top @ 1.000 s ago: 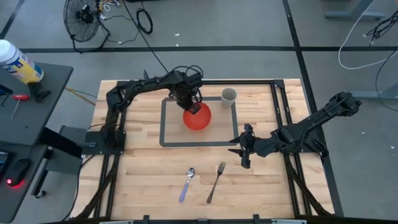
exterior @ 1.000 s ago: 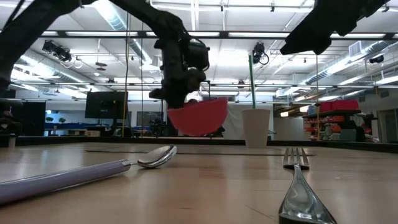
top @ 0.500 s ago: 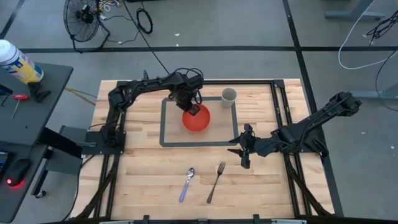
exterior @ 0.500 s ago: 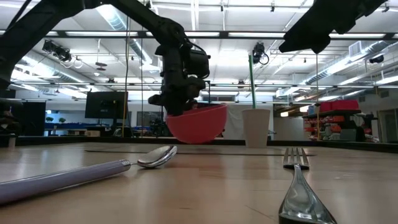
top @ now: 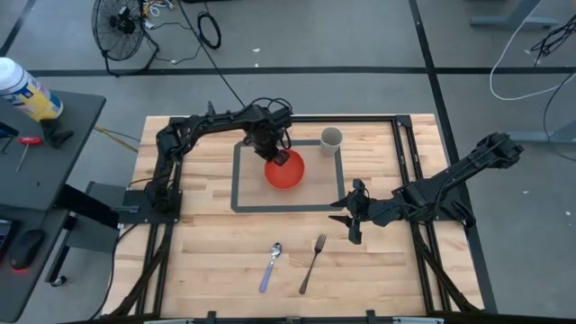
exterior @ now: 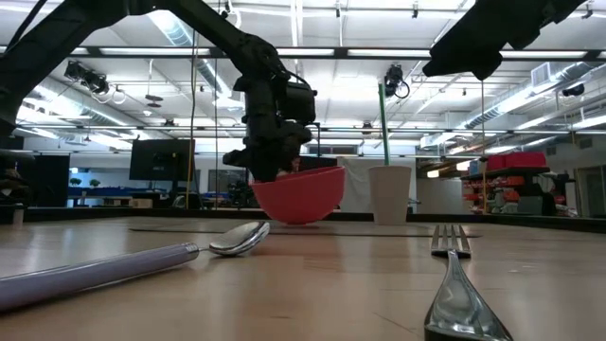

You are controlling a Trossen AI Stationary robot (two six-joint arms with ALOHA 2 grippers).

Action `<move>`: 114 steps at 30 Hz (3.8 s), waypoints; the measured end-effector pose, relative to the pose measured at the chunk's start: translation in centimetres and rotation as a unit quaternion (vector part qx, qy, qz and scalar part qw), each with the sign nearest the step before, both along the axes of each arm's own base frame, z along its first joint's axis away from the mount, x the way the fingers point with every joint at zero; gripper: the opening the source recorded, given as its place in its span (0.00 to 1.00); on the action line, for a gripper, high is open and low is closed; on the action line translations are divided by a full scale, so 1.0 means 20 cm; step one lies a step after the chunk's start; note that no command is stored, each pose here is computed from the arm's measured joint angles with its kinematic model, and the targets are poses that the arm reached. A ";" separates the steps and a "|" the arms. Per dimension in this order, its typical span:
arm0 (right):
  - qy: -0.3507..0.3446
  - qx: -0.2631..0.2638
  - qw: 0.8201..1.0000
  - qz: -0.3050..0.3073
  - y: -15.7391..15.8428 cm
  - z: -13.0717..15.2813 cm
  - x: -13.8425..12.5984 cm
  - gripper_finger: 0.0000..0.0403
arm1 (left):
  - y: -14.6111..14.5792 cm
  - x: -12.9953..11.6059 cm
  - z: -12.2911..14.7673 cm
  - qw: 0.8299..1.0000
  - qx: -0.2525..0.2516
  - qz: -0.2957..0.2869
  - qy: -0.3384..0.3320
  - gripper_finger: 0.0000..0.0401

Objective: Pick & Place Utensil
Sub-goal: Put the orange bowl on the bottom left of the white cup, then put the purple spoon into the orange bowl

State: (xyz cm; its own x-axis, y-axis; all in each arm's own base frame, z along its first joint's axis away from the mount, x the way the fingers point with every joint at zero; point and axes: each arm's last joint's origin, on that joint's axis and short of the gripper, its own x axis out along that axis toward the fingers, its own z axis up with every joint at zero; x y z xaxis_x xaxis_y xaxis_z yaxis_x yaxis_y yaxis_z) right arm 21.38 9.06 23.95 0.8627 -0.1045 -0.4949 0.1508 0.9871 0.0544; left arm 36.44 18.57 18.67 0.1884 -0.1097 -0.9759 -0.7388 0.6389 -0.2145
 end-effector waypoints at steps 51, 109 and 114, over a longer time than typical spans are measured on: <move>-0.027 -0.022 0.999 0.031 0.01 0.03 0.02 0.42 | -0.10 0.10 0.44 0.988 0.087 -0.126 -0.019 0.41; 0.036 -0.129 0.991 0.003 -0.01 -0.19 0.19 0.42 | -1.92 0.02 0.05 0.983 0.081 -0.075 -0.147 0.41; 0.053 -0.132 0.990 0.005 -0.01 -0.20 0.18 0.42 | -1.91 -0.03 -0.06 0.995 0.093 -0.009 -0.045 0.41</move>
State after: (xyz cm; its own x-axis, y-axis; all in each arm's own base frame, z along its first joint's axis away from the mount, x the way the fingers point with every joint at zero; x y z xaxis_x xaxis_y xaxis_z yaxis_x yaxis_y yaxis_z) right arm 24.95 8.85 19.86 0.8086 -0.2334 -0.5400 0.1311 0.9664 -0.2213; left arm 35.75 -19.59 17.45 0.2746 0.0678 -0.9592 -0.7102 0.6867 -0.1548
